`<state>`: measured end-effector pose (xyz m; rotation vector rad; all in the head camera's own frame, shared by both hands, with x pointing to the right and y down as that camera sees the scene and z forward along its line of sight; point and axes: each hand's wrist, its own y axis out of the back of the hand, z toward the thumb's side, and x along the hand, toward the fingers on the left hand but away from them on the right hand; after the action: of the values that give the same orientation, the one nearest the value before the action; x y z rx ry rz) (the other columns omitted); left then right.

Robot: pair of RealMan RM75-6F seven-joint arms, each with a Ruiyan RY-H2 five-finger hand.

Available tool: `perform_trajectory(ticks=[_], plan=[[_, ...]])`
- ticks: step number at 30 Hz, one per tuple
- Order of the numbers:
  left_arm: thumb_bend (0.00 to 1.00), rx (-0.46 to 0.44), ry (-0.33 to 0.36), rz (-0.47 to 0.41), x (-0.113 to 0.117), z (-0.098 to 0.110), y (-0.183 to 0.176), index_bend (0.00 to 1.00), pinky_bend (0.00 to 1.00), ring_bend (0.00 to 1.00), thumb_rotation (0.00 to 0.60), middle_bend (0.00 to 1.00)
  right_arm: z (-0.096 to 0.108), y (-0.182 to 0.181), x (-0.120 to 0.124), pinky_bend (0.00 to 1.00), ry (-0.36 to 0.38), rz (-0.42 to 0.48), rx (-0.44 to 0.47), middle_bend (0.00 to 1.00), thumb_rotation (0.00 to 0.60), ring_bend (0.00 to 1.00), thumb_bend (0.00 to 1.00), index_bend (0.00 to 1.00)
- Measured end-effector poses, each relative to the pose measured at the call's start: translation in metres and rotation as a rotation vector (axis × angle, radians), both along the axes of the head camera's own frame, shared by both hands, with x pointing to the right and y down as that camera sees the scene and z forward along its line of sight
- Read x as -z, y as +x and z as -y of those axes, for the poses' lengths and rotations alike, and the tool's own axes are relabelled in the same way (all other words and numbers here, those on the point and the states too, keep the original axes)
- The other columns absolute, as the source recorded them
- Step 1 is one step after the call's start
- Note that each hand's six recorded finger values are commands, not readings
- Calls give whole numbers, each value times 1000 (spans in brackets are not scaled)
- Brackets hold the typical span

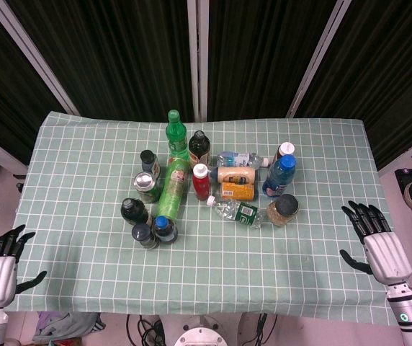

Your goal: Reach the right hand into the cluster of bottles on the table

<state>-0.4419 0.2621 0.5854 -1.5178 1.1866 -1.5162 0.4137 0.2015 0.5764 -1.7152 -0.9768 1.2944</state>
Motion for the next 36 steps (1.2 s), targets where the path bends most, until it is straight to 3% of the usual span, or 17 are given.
perform_trajectory(ticks=[10, 16, 24, 32, 36], plan=[[0, -4, -5, -2, -2, 2, 1, 220, 160, 113, 600, 109, 1, -12, 1, 0, -2, 83, 29, 32, 600, 0, 176, 0], [0, -6, 10, -6, 3, 0, 3, 220, 160, 113, 600, 109, 10, -48, -1, 0, -45, 244, 116, 56, 600, 0, 162, 0], [0, -4, 21, -10, 8, -7, 2, 219, 160, 112, 600, 108, 39, -139, -35, 6, -209, 478, 222, 70, 600, 0, 6, 0], [0, 14, 16, -5, 9, -15, -6, 220, 160, 113, 600, 109, 64, -262, -86, 7, -437, 688, 196, 68, 600, 0, 0, 0], [0, 25, 15, -4, 9, -17, -10, 219, 160, 113, 600, 109, 71, -315, -105, 7, -508, 733, 189, 68, 600, 0, 0, 0]])
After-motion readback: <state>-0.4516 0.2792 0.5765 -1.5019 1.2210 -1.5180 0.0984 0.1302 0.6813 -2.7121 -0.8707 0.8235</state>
